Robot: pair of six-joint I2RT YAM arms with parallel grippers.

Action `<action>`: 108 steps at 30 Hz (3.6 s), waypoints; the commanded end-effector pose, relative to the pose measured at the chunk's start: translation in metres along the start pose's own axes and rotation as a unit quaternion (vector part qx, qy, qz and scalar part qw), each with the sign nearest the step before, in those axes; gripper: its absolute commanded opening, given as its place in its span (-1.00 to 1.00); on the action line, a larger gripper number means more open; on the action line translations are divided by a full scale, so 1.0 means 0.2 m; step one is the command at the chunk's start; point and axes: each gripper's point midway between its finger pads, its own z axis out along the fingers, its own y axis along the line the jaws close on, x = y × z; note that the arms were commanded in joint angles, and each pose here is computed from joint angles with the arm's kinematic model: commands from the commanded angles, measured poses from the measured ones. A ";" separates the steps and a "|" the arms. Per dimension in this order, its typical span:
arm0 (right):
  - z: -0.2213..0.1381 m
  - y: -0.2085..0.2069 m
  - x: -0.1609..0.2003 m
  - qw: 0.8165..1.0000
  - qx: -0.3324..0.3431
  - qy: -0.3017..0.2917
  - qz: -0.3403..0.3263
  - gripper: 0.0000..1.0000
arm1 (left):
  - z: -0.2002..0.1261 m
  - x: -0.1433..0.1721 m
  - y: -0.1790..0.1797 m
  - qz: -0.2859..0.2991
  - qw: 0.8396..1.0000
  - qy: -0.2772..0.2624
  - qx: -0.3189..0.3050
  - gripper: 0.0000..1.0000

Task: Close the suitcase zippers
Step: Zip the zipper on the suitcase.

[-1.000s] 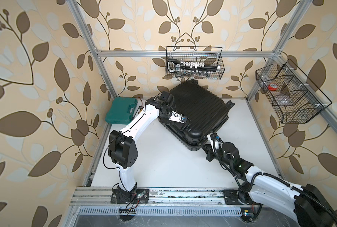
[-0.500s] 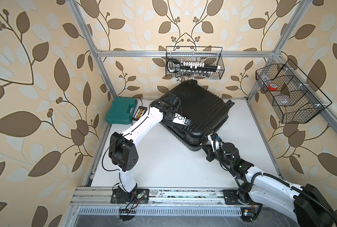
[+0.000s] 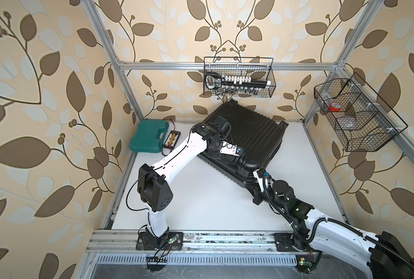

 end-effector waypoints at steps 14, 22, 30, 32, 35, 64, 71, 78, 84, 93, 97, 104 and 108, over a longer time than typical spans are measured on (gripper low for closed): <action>0.10 -0.05 -0.04 0.998 0.054 -0.018 0.002 -1.00 | -0.22 -0.41 0.10 -0.284 0.952 -0.091 -0.063 -0.96; 0.17 -0.07 -0.03 0.999 0.029 -0.018 0.005 -1.00 | -0.20 -0.54 0.05 -0.434 0.891 -0.131 -0.022 -0.95; 0.19 0.12 -0.08 0.995 -0.082 -0.032 -0.043 -1.00 | -0.13 -0.61 0.13 -0.492 0.859 -0.143 -0.013 -0.92; 0.20 0.13 -0.09 0.995 -0.086 -0.035 -0.044 -1.00 | -0.10 -0.61 0.15 -0.490 0.861 -0.135 -0.016 -0.93; 0.22 0.08 -0.07 0.998 -0.054 -0.020 -0.038 -1.00 | -0.09 -0.60 0.14 -0.473 0.873 -0.115 -0.016 -0.87; 0.16 -0.19 -0.04 0.999 0.053 -0.006 0.000 -1.00 | -0.11 -0.29 -0.17 -0.219 0.968 -0.125 -0.002 0.29; 0.16 -0.17 -0.04 0.999 0.040 -0.004 -0.006 -1.00 | 0.04 -0.26 -0.12 -0.211 0.975 -0.069 0.004 0.15; 0.19 -0.13 -0.02 1.000 0.014 0.004 -0.006 -1.00 | 0.11 -0.32 -0.06 -0.237 0.969 -0.073 0.011 -0.12; 0.20 -0.05 -0.03 0.999 -0.022 -0.005 -0.024 -1.00 | 0.13 -0.44 -0.02 -0.274 0.957 -0.093 0.007 -0.53; 0.20 0.14 -0.05 0.993 -0.072 -0.026 -0.091 -1.00 | 0.16 -0.57 0.12 -0.352 0.928 -0.125 -0.006 -0.64; 0.22 0.25 -0.05 0.986 -0.102 -0.028 -0.125 -1.00 | 0.17 -0.62 0.22 -0.384 0.914 -0.131 -0.020 -0.64; 0.23 0.47 -0.04 0.970 -0.151 -0.031 -0.190 -1.00 | 0.17 -0.71 0.38 -0.436 0.884 -0.165 -0.038 -0.64; 0.24 0.56 -0.04 0.965 -0.175 -0.026 -0.195 -1.00 | 0.18 -0.76 0.42 -0.445 0.875 -0.187 -0.042 -0.64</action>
